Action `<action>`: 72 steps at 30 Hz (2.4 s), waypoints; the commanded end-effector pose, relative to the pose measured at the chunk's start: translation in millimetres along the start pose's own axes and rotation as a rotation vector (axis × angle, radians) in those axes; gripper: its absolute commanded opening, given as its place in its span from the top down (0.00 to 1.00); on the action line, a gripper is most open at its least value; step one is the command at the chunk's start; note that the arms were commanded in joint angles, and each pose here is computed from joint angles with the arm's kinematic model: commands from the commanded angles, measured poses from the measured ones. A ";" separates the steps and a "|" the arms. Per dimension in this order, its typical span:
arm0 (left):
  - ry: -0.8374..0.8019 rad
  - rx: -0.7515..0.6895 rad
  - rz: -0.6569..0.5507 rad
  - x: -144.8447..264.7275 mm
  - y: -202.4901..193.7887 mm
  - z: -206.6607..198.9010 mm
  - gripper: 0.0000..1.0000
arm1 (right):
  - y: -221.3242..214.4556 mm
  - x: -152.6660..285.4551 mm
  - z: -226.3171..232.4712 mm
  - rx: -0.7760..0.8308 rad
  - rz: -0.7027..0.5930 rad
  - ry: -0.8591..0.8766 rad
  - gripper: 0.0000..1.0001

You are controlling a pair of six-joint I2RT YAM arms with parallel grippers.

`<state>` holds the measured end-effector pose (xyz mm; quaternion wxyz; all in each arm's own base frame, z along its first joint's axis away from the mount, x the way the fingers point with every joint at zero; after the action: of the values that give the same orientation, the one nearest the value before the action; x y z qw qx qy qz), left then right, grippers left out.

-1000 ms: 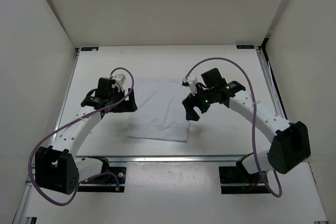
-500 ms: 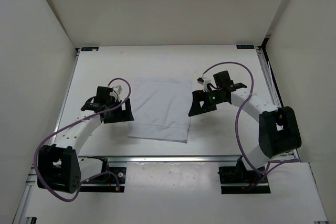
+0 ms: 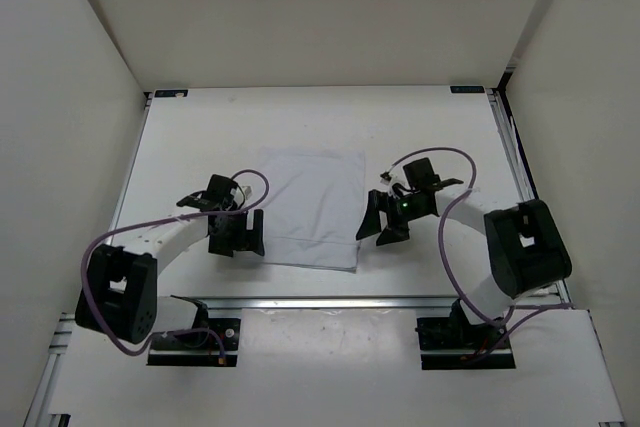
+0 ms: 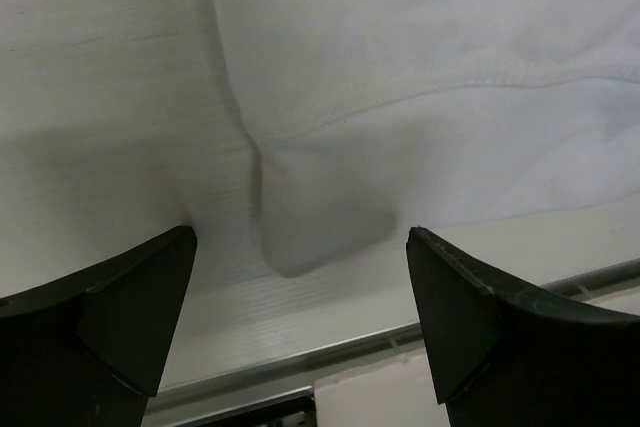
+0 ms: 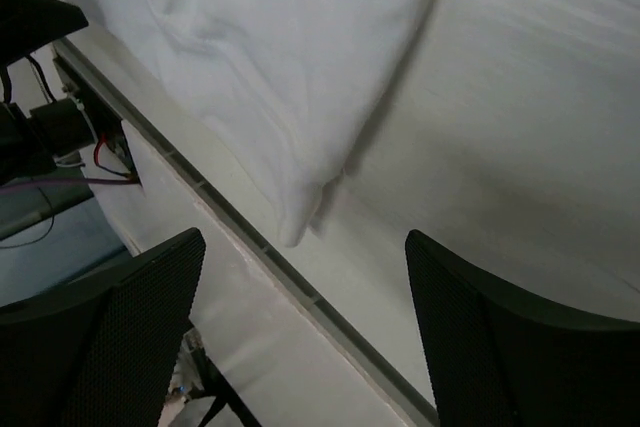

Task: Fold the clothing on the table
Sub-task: Fold the skirt

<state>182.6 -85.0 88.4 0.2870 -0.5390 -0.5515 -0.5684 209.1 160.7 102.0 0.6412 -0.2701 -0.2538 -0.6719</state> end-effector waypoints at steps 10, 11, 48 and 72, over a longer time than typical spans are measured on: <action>0.051 0.048 0.066 -9.0 0.7 12.5 0.04 | 21.8 -60.5 8.5 -0.043 0.150 0.016 0.20; 0.039 0.038 0.077 -10.1 -0.3 9.6 0.07 | 21.1 -60.7 10.3 -0.036 0.143 0.007 0.24; -0.216 0.109 0.021 -33.4 12.3 -67.8 0.01 | -4.9 13.3 -69.8 0.014 0.134 -0.196 0.13; -0.210 0.167 0.117 -41.6 -38.5 -51.8 0.33 | -0.5 -4.7 -79.5 0.001 0.082 -0.248 0.91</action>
<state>174.1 -162.1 79.5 0.2062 -0.5939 -0.6447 -0.4348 194.8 123.1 62.5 0.6650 -0.3449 -0.2525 -0.6125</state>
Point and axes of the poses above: each gripper's point midway between its finger pads, its own x axis back along the fingers, its own z axis along the line the jaws close on, y = z × x, the point moved 7 cm from there along x, back along the fingers, and after that the axes turned 12 degrees about -x, right-handed, at the moved point
